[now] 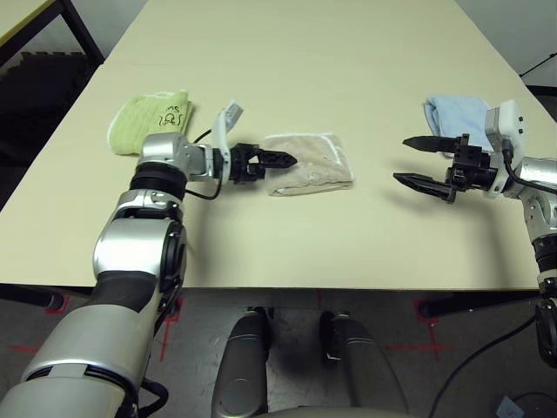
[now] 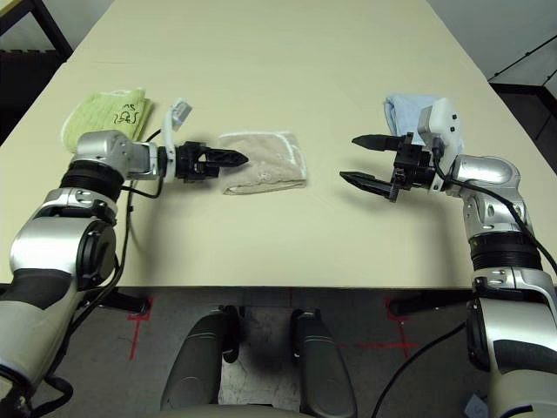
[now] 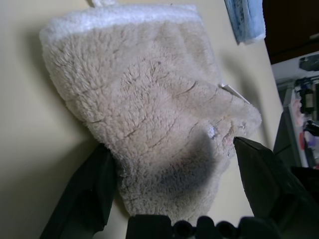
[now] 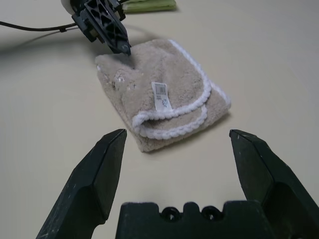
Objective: Fold the towel and set it aside.
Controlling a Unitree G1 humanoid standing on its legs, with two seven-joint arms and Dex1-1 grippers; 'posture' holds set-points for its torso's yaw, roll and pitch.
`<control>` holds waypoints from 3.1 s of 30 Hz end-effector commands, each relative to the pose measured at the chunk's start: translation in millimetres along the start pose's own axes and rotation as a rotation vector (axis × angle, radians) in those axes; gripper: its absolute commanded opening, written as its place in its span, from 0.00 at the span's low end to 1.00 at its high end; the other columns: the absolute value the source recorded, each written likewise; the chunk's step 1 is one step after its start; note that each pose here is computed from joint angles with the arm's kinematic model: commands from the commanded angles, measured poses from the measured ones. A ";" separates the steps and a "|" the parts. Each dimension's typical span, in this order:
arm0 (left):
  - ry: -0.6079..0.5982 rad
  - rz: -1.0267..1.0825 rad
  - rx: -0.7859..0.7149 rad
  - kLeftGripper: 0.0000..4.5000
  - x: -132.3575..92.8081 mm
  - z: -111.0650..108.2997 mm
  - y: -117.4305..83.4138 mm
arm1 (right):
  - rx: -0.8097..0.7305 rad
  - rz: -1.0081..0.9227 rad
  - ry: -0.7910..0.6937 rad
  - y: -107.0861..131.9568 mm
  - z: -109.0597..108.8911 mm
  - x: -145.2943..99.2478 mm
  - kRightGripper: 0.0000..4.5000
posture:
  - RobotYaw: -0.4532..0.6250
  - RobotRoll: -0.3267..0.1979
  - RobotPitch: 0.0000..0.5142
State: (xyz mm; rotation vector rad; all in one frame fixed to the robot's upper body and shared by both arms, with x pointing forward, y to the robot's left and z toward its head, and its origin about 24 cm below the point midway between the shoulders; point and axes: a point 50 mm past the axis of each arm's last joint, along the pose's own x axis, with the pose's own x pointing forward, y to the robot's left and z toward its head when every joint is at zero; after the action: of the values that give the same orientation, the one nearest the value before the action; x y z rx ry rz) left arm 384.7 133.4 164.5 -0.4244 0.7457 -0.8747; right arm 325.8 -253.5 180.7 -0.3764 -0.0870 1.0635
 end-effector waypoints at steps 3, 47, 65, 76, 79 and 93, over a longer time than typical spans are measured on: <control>0.057 0.072 -0.032 0.60 4.1 -13.5 11.6 | 0.009 -0.023 0.008 1.9 -3.0 -7.9 1.00 | 0.46 0.62 0.37; -0.853 0.169 0.153 0.00 -134.9 106.9 -10.6 | -0.013 0.000 -0.056 -3.0 2.0 23.1 1.00 | 0.51 0.62 0.33; -0.986 0.358 0.150 0.00 -164.3 103.2 10.0 | -0.009 -0.007 -0.062 -1.3 3.1 24.0 1.00 | 0.51 0.62 0.34; -0.982 0.336 0.150 0.00 -163.2 103.4 8.7 | -0.009 -0.016 -0.069 -3.3 4.5 25.0 1.00 | 0.51 0.62 0.33; -0.978 0.271 0.152 0.00 -160.0 107.6 0.5 | -0.009 -0.018 -0.068 -3.2 4.3 24.6 1.00 | 0.51 0.62 0.33; -0.648 -0.134 0.204 0.00 -122.7 95.8 -30.3 | -0.012 -0.018 -0.073 -4.2 6.9 25.4 1.00 | 0.51 0.62 0.31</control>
State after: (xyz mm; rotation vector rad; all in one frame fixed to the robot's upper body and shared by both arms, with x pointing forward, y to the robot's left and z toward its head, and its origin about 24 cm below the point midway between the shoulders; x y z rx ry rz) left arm 389.8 223.5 304.3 -0.5609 -0.0154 -0.8063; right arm 339.8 -231.6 183.4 -0.3488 -0.1562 1.0584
